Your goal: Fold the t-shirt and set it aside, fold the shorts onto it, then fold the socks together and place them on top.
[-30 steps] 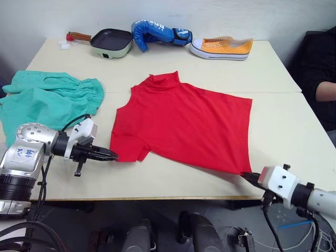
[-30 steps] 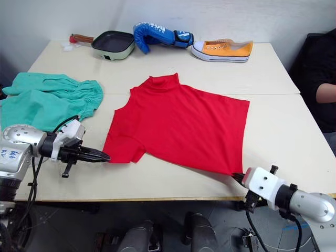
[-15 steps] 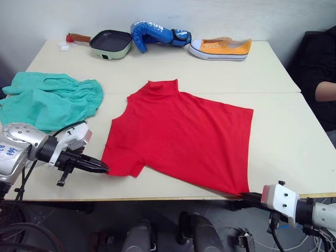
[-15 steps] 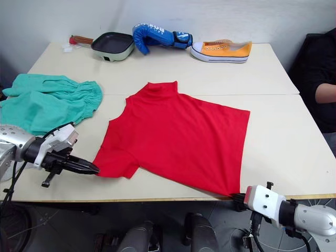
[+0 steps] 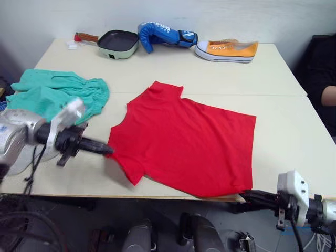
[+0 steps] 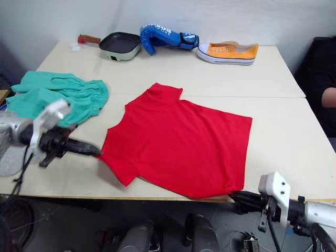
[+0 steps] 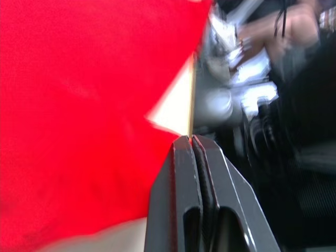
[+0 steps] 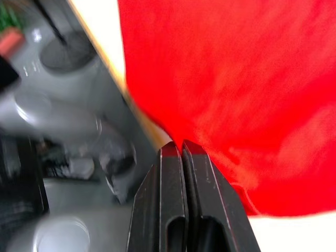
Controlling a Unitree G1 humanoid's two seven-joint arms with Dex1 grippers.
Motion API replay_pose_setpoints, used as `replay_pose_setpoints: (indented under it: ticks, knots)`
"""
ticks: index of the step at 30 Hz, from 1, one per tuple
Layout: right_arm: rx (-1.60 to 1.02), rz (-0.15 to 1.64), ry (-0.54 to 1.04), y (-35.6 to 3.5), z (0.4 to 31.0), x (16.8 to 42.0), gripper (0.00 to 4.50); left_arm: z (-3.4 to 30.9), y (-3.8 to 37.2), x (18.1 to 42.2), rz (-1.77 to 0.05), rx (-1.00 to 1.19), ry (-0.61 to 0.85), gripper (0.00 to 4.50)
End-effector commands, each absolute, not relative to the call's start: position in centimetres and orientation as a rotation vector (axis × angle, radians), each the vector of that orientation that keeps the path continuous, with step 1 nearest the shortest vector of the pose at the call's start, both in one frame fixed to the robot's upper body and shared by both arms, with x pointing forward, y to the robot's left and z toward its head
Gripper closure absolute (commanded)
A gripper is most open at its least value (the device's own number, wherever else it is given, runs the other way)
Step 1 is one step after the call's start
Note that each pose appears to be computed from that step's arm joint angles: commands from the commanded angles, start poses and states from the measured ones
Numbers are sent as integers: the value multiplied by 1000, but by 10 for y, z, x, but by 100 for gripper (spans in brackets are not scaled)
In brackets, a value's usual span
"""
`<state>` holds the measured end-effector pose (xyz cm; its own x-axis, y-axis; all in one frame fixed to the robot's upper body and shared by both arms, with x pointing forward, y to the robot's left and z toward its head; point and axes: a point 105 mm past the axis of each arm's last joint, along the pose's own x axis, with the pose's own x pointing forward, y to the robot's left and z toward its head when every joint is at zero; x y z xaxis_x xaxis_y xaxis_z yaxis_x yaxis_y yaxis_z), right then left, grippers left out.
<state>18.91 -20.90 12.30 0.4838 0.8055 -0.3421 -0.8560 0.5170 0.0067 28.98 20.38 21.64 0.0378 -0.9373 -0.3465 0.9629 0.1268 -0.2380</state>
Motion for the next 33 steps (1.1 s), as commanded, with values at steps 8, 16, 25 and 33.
replay_pose_setpoints:
  ticks: [8, 16, 25, 33]
  knots:
    - [156, 972, 478, -221, 124, 223, 448, 206, 193, 362, -1330, 79, 405, 450]
    - [242, 928, 543, -226, 124, 224, 448, 190, 209, 377, -1195, 90, 402, 450]
    - [242, 904, 586, -227, 117, 230, 448, 180, 215, 386, -1102, 66, 378, 450]
    - [162, 825, 596, -238, 107, 242, 448, 172, 213, 391, -1063, 83, 400, 450]
